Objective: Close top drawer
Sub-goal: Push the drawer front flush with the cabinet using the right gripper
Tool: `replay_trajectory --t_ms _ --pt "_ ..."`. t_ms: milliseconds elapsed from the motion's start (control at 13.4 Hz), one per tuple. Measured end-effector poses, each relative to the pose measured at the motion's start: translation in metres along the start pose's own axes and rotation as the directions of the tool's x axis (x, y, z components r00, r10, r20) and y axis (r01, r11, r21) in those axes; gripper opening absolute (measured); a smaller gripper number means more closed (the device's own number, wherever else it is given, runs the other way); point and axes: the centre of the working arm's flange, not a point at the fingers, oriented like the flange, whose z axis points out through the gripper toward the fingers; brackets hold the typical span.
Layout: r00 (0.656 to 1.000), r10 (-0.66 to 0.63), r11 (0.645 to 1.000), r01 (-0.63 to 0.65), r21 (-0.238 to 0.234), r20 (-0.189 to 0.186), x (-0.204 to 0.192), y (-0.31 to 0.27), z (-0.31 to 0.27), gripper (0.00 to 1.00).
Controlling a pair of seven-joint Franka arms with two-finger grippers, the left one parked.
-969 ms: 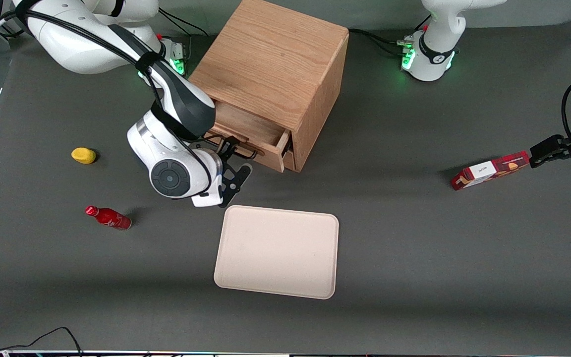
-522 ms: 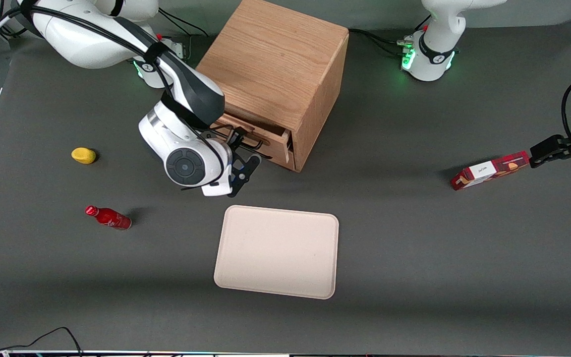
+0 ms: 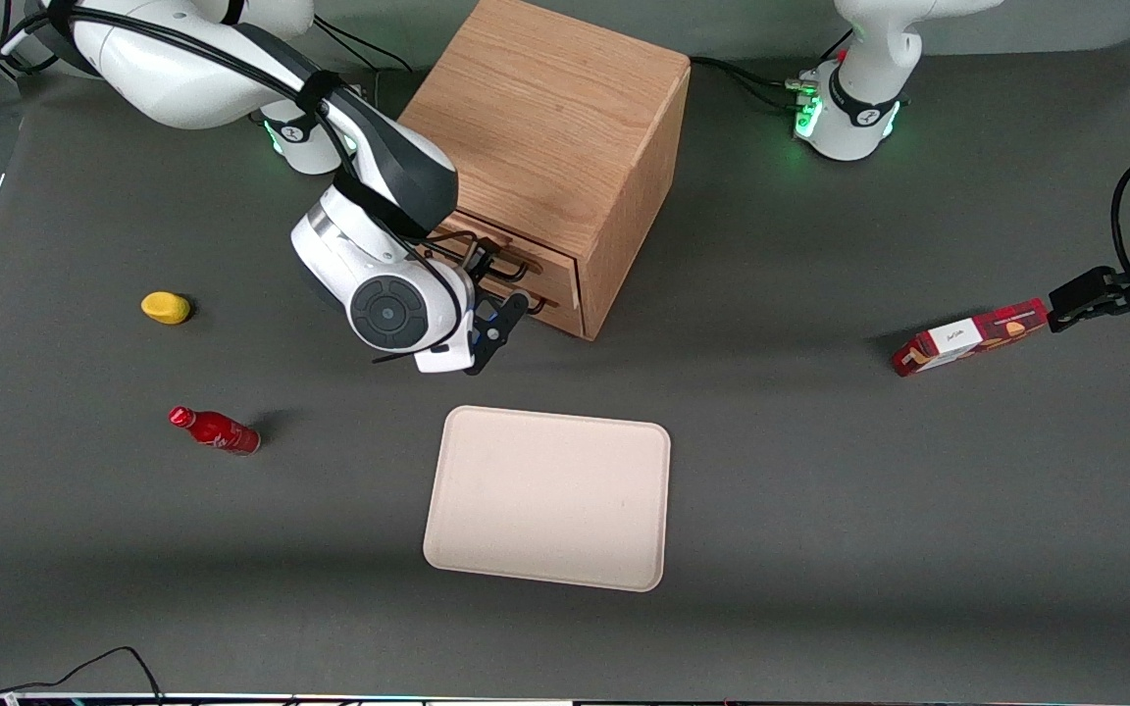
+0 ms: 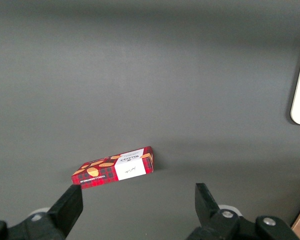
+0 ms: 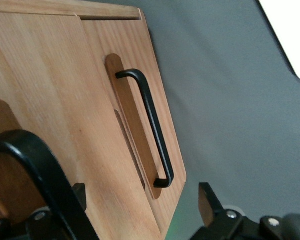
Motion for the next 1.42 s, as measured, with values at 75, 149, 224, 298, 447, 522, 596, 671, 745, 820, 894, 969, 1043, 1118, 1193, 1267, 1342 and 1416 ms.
replay_trajectory --t_ms 75,149,224,298,447,522,596,671,745,820,894,969,1043,1118,1193,1267,1342,1416 --pt "1.0 0.0 1.0 0.0 0.0 0.0 0.0 0.0 0.0 1.0" --pt "1.0 0.002 1.0 -0.002 0.0 0.0 0.0 0.0 0.0 1.0" --pt "1.0 0.004 1.0 -0.004 -0.002 0.0 -0.001 0.0 0.0 1.0" --pt "1.0 0.007 1.0 -0.007 -0.004 -0.002 -0.001 -0.001 0.0 1.0" --pt "1.0 0.01 1.0 -0.01 -0.007 -0.005 -0.002 -0.001 0.0 1.0" --pt "1.0 0.01 1.0 -0.01 -0.008 -0.006 -0.002 -0.001 -0.001 1.0" --pt "1.0 0.011 1.0 -0.011 -0.009 -0.007 -0.002 -0.001 -0.001 1.0" --pt "1.0 0.012 1.0 -0.012 -0.01 -0.008 -0.003 -0.001 -0.001 1.0" --pt "1.0 0.013 1.0 -0.013 -0.012 -0.009 -0.003 -0.002 -0.003 1.0" --pt "1.0 0.013 1.0 -0.014 -0.015 -0.008 -0.005 -0.004 -0.005 1.0" --pt "1.0 0.015 1.0 -0.015 -0.017 -0.006 -0.007 -0.004 -0.008 1.0" --pt "1.0 0.017 1.0 -0.017 -0.012 -0.004 -0.008 -0.005 -0.011 1.0" --pt "1.0 0.018 1.0 -0.018 -0.006 -0.001 -0.01 -0.005 -0.016 1.0" --pt "1.0 0.019 1.0 -0.019 -0.003 0.001 -0.013 -0.007 -0.021 1.0" --pt "1.0 0.019 1.0 -0.019 -0.002 0.002 -0.015 -0.008 -0.025 1.0" --pt "1.0 0.019 1.0 -0.019 -0.001 0.006 -0.018 -0.01 -0.03 1.0" --pt "1.0 0.017 1.0 -0.017 0.006 0.014 -0.021 -0.013 -0.036 1.0" --pt "1.0 0.015 1.0 -0.015 0.012 0.017 -0.024 -0.016 -0.043 1.0"
